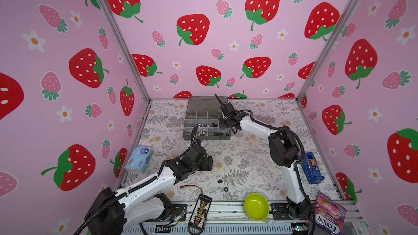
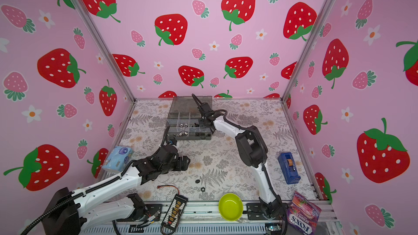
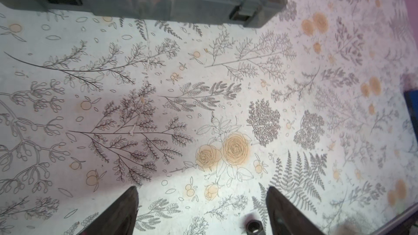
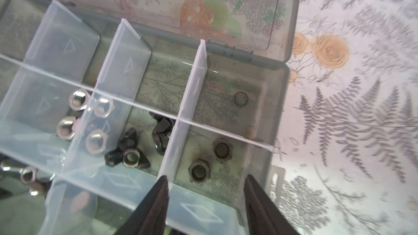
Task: Sort the screws and nuts into containers
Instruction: 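Withdraw the right gripper while the left gripper lowers toward the remaining black hex nuts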
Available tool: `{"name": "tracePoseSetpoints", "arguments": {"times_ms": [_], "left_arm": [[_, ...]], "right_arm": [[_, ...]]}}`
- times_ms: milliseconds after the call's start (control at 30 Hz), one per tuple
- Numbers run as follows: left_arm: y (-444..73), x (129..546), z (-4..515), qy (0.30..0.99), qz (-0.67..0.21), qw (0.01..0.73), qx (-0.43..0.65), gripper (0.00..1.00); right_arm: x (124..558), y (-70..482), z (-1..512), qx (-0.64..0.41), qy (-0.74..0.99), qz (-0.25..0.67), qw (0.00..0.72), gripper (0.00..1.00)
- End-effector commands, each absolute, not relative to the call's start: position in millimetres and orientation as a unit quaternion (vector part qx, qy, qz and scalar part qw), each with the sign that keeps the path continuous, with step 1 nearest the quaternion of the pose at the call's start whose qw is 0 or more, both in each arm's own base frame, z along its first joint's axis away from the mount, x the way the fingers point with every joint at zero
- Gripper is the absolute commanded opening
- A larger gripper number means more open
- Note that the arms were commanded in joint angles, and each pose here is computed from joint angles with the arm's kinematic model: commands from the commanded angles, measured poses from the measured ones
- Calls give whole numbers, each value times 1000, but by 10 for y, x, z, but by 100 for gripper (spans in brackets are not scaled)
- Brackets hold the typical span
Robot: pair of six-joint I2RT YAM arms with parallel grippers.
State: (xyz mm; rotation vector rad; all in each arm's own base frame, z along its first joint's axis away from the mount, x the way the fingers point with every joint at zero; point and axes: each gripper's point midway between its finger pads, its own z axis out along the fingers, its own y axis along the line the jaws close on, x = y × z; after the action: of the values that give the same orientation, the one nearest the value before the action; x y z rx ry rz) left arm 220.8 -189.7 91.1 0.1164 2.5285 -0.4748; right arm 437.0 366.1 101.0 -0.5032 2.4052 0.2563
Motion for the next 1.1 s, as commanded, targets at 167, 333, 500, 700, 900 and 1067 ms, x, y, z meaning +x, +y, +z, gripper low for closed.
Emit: {"name": "tracePoseSetpoints", "arguments": {"times_ms": [167, 333, 500, 700, 900, 1067], "left_arm": [[-2230, 1949, 848, 941, -172, 251, 151, 77], [-2410, 1761, 771, 933, -172, 228, 218, 66], [-2490, 1595, 659, 929, -159, 201, 268, 61], [-2503, 1537, 513, 928, -127, 184, 296, 60], [-2599, 1495, 421, 921, -116, 170, 331, 58], [-2649, 1460, 367, 916, -109, 163, 349, 57]], "right_arm": [[4184, 2972, 1628, -116, 905, 86, 400, 88], [4003, 2558, 1634, -74, 909, 73, 404, 100], [3858, 2239, 1581, -35, 912, 59, 403, 100], [3773, 2097, 1596, -14, 912, 62, 406, 100], [3749, 2033, 1657, -6, 910, 59, 411, 100], [3729, 1998, 1667, -2, 910, 58, 411, 100]]}}
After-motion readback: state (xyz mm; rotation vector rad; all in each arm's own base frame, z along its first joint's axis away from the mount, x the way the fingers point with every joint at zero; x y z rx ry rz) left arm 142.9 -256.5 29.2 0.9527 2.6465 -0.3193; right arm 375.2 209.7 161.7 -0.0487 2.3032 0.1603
